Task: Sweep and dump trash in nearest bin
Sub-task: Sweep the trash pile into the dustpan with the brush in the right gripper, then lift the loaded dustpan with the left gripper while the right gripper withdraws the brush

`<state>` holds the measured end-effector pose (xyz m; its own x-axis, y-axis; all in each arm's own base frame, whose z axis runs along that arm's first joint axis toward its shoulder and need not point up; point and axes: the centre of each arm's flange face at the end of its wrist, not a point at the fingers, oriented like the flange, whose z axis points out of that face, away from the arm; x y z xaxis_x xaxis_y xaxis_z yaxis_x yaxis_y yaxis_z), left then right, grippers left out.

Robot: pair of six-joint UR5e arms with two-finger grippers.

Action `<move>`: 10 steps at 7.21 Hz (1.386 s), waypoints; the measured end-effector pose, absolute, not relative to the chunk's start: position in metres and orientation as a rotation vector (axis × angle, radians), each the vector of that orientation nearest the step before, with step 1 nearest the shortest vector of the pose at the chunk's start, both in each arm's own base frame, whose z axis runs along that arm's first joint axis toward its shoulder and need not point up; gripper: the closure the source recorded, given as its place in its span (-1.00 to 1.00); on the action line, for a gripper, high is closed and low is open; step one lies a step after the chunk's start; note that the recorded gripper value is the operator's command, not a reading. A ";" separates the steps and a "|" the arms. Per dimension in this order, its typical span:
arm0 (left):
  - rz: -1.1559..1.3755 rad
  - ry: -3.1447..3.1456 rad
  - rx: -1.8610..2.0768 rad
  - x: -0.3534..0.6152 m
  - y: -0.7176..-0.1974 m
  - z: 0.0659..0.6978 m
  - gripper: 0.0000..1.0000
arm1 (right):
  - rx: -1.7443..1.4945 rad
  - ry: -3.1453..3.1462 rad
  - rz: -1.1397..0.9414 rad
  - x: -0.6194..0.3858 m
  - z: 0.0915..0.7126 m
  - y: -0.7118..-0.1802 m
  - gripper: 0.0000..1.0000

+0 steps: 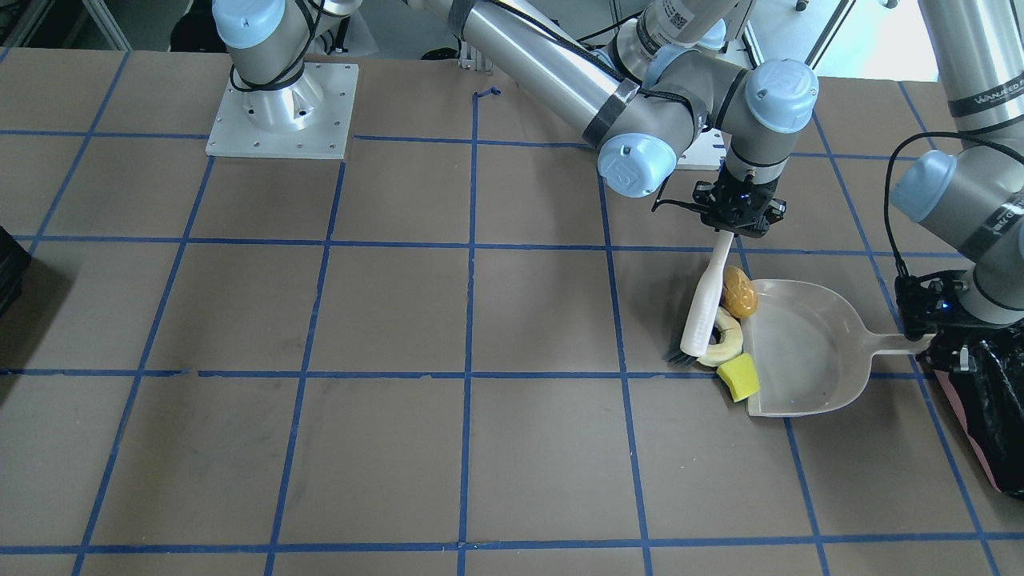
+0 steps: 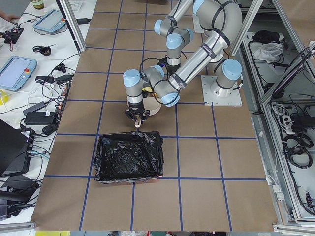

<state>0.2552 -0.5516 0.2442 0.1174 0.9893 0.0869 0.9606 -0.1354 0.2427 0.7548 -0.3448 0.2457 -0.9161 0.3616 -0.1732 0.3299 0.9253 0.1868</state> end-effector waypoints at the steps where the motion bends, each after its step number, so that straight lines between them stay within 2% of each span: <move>1: 0.343 1.978 2.251 0.255 -0.552 0.244 1.00 | 0.381 2.863 0.243 0.761 0.246 -0.346 1.00; 5: 0.343 1.978 2.251 0.255 -0.552 0.244 1.00 | -0.181 2.753 0.209 0.760 0.254 -0.376 1.00; 7: 0.342 1.979 2.252 0.255 -0.552 0.243 1.00 | -0.237 2.730 0.188 0.749 0.260 -0.397 1.00; 10: 0.338 1.984 2.258 0.255 -0.552 0.239 1.00 | -0.138 2.721 0.166 0.731 0.283 -0.421 1.00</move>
